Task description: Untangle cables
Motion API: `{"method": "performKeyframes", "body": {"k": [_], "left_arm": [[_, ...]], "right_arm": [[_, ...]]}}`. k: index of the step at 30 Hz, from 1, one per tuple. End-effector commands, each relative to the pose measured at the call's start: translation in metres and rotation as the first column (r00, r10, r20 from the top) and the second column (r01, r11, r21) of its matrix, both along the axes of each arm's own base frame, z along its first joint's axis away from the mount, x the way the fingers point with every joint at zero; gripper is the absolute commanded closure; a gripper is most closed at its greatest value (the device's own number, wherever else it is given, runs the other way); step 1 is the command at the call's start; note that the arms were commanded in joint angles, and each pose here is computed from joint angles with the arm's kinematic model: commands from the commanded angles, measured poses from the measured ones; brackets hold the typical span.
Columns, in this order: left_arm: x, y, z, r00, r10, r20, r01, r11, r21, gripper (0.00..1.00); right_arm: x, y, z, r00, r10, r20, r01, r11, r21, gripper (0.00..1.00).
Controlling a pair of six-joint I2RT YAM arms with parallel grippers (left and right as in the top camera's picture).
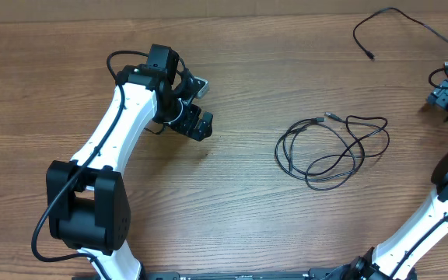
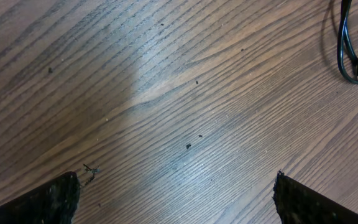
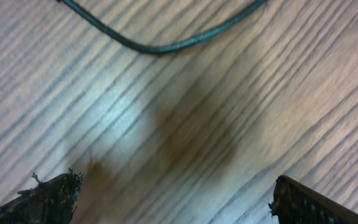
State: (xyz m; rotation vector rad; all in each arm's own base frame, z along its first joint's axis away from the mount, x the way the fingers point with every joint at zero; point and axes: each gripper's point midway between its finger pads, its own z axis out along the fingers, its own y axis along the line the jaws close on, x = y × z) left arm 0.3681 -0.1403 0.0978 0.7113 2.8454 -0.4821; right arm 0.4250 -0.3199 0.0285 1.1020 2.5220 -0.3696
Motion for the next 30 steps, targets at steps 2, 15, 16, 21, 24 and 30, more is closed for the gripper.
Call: {"method": "performKeyframes", "body": {"k": [2, 15, 16, 21, 24, 30], "left_arm": [[-0.002, -0.004, -0.004, 1.0, -0.009, -0.011, 0.009, 1.0, 0.004, 0.01], [-0.002, -0.004, -0.004, 1.0, -0.009, -0.011, 0.009, 1.0, 0.004, 0.0], [-0.002, -0.004, -0.004, 1.0, -0.009, -0.011, 0.009, 1.0, 0.004, 0.0], [-0.002, -0.004, -0.004, 1.0, -0.009, -0.011, 0.009, 1.0, 0.004, 0.01], [-0.002, -0.004, -0.004, 1.0, -0.009, -0.011, 0.009, 1.0, 0.004, 0.0], [-0.002, -0.004, -0.004, 1.0, -0.009, -0.011, 0.009, 1.0, 0.004, 0.01]], "right_arm": [[0.002, -0.002, -0.004, 1.0, 0.005, 0.01, -0.005, 1.0, -0.005, 0.0], [-0.007, -0.011, -0.055, 0.999, -0.016, -0.036, 0.017, 1.0, 0.026, 0.0], [-0.008, -0.013, -0.058, 0.999, -0.02, -0.038, 0.021, 0.999, 0.028, 0.0], [-0.006, -0.021, -0.065, 0.999, -0.031, -0.019, 0.031, 0.999, 0.015, 0.0], [0.001, -0.027, -0.068, 0.999, -0.032, 0.012, 0.032, 0.999, -0.007, 0.0], [0.02, -0.037, -0.085, 0.996, -0.023, 0.089, 0.026, 0.999, -0.04, 0.0]]}}
